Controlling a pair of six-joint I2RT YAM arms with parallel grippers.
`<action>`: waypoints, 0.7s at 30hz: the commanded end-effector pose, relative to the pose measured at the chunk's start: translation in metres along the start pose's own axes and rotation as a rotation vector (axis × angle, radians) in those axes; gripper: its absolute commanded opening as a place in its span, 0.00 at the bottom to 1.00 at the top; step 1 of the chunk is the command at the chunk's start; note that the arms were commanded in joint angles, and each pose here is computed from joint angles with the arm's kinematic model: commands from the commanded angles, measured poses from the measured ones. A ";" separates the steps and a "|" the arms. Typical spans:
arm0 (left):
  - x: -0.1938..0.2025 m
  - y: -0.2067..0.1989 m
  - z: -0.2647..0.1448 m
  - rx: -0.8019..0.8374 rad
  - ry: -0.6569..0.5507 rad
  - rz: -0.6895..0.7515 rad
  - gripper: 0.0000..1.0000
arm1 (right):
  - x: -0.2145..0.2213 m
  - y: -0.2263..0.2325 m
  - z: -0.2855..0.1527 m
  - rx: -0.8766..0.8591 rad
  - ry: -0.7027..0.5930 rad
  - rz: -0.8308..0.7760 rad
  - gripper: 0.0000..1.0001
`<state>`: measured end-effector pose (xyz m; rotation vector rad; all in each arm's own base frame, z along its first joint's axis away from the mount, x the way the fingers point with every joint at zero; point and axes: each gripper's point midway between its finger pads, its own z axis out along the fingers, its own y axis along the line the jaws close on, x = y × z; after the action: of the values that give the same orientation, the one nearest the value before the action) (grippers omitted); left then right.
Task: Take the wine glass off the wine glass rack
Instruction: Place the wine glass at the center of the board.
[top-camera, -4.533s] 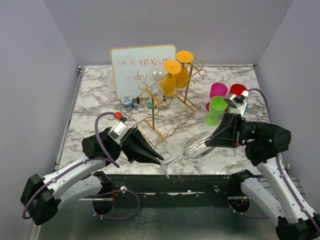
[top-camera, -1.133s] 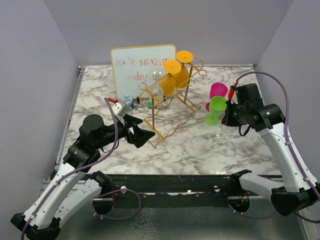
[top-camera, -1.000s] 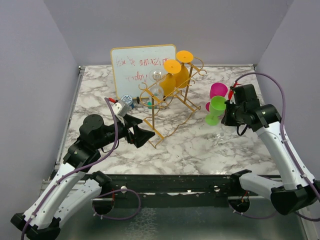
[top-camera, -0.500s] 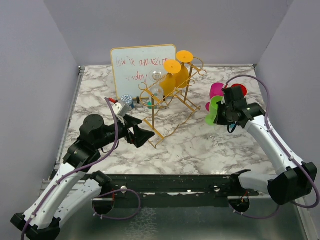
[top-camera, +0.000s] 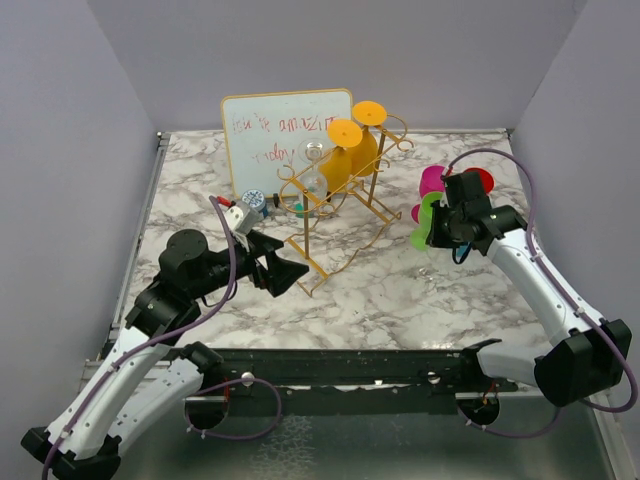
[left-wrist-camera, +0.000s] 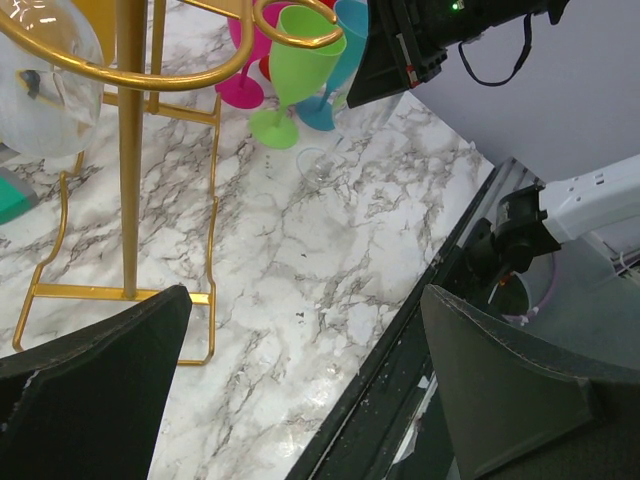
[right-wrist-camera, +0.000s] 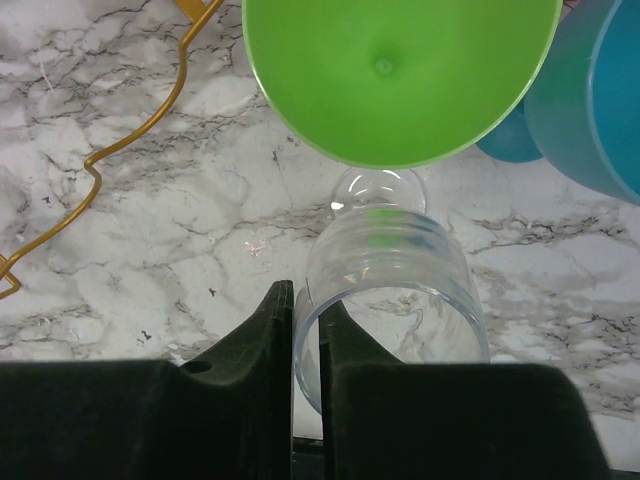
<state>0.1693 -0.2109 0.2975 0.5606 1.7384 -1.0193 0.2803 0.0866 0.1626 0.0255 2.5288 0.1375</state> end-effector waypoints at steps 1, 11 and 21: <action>-0.001 0.000 -0.001 -0.003 -0.002 0.002 0.99 | 0.003 -0.001 0.008 0.004 0.009 -0.023 0.16; -0.003 -0.001 -0.003 -0.001 -0.008 0.006 0.99 | 0.004 0.002 0.010 -0.009 0.029 -0.028 0.27; -0.004 -0.002 -0.005 -0.001 -0.011 0.014 0.99 | -0.005 0.005 0.002 -0.020 0.008 -0.037 0.32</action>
<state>0.1686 -0.2105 0.2971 0.5615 1.7400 -1.0190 0.2855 0.0883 0.1570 0.0016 2.5382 0.1325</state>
